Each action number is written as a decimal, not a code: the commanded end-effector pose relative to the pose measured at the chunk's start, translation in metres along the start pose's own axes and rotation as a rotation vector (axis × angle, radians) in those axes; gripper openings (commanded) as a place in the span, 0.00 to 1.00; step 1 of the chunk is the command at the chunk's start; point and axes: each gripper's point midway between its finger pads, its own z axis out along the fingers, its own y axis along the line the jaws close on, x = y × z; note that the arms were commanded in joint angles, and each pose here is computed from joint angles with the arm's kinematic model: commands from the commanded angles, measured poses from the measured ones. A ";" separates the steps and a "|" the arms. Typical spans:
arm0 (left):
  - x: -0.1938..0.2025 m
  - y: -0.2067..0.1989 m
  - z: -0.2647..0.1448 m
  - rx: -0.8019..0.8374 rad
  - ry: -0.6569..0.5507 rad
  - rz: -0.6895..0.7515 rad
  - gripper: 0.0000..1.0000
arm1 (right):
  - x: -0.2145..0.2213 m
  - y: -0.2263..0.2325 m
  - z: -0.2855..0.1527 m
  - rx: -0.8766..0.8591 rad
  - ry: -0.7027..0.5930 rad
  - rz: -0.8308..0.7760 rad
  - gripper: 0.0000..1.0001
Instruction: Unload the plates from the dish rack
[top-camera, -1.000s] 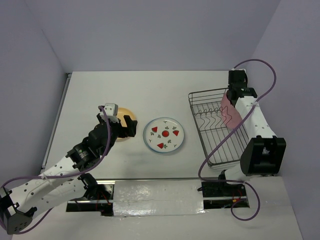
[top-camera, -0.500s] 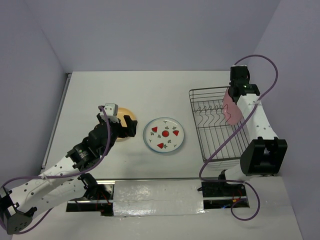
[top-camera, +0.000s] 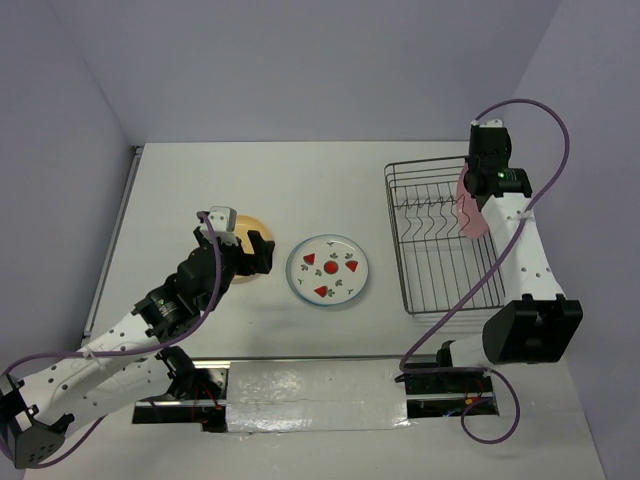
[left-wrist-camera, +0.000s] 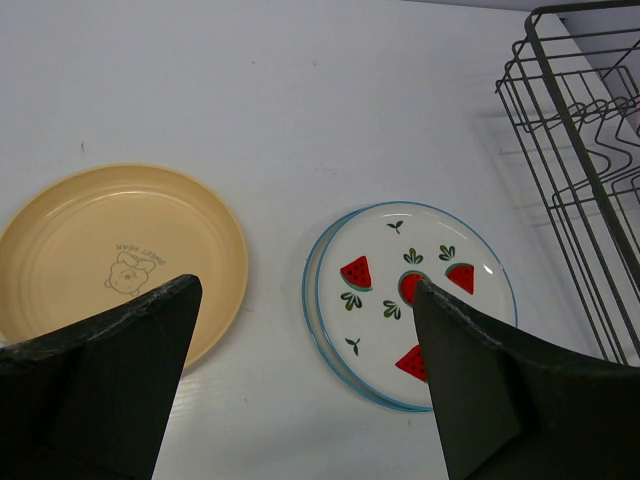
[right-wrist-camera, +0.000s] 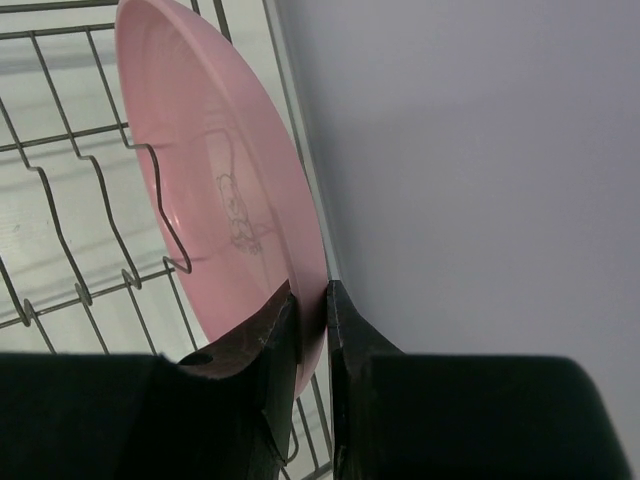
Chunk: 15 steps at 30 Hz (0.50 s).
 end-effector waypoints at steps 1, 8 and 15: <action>-0.013 -0.005 0.000 0.012 -0.044 -0.026 0.99 | -0.041 -0.019 -0.017 0.046 -0.195 0.104 0.00; -0.010 -0.005 0.003 0.006 -0.031 -0.017 0.99 | -0.034 0.000 0.006 0.025 -0.163 0.090 0.00; -0.011 -0.004 0.003 0.001 -0.035 -0.018 0.99 | -0.025 0.011 0.022 0.025 -0.126 0.057 0.00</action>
